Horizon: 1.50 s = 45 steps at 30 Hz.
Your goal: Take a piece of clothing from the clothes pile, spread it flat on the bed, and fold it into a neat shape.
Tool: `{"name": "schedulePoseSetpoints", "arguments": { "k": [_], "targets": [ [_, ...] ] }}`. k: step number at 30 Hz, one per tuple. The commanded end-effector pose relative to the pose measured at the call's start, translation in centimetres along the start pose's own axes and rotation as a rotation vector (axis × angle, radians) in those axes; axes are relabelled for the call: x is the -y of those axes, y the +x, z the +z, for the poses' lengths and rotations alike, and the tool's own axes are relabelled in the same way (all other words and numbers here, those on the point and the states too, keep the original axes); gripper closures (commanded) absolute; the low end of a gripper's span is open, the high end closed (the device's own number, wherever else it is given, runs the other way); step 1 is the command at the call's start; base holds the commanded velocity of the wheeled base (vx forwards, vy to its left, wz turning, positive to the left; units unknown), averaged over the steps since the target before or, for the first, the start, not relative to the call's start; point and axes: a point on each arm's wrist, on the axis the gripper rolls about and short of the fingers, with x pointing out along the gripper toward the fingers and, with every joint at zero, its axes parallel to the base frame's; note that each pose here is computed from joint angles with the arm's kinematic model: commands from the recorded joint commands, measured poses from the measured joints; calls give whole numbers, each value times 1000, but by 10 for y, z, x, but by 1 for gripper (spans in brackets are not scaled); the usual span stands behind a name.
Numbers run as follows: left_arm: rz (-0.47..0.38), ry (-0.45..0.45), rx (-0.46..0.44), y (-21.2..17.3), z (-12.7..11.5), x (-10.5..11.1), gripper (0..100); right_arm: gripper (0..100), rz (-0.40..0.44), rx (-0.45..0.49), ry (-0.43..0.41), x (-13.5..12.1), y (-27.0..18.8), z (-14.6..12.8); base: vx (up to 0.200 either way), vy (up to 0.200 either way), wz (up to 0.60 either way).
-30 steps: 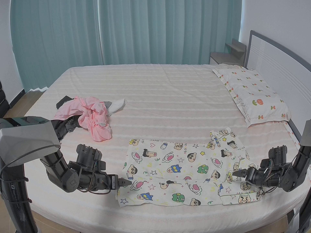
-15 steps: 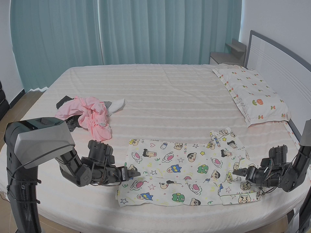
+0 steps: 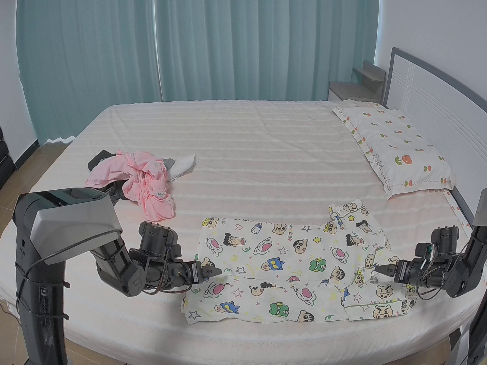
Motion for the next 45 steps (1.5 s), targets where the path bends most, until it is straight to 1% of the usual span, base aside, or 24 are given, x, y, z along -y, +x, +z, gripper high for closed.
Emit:
{"name": "schedulePoseSetpoints", "arguments": {
  "k": [1,3,4,5,9,10,11,12,14,18,21,22,25,26,27,29,31,38,40,45],
  "targets": [
    [-12,-2,-2,2,-6,-3,0,0,2,-65,-13,23,16,-9,0,0,0],
    [-28,0,2,2,-7,-4,0,0,60,-80,-15,34,17,-12,0,0,0],
    [-28,0,2,2,-7,-4,0,0,64,-79,-15,35,17,-12,0,0,0],
    [-36,0,1,1,-8,-4,0,0,100,-81,-20,45,18,-14,0,0,0],
    [-60,0,1,0,-7,-4,0,0,143,-91,-52,62,26,-20,0,0,0],
    [-64,0,-1,0,-7,-4,0,0,161,-93,-54,64,28,-21,0,0,0],
    [-64,0,-1,0,-7,-4,0,0,161,-93,-54,64,28,-21,0,0,0],
    [-70,-1,-3,0,-6,-5,0,0,193,-95,-52,65,30,-22,0,0,0],
    [-79,-1,-7,0,-7,-4,0,0,203,-94,-57,67,31,-23,0,0,0],
    [-98,3,-12,0,-6,-3,0,0,223,-98,-111,68,33,-26,0,0,0],
    [-103,5,-15,0,-6,-3,0,0,247,-102,-137,68,34,-29,0,0,0],
    [-103,5,-14,0,-6,-2,0,100,258,-101,-142,68,34,-29,0,0,0],
    [-103,5,-14,0,-6,-2,0,100,264,-102,-146,68,34,-30,0,0,0],
    [-103,7,-14,0,-6,-2,100,100,278,-102,-145,67,34,-30,0,0,0],
    [-103,7,-14,0,-6,-2,100,100,284,-101,-146,67,33,-30,0,0,0],
    [-104,8,-15,0,-6,-2,100,100,335,-92,-139,67,32,-30,0,0,0],
    [-106,12,-18,1,-7,-1,100,100,353,-86,-132,69,31,-30,0,0,0],
    [-110,23,-25,1,-10,4,100,100,354,-69,-130,71,29,-28,0,0,0],
    [-105,23,-29,-2,-12,4,100,100,370,-53,-130,72,27,-25,0,0,0],
    [-103,26,-11,-15,-9,7,100,100,366,-7,-151,72,23,-19,0,0,0]
  ]
}}
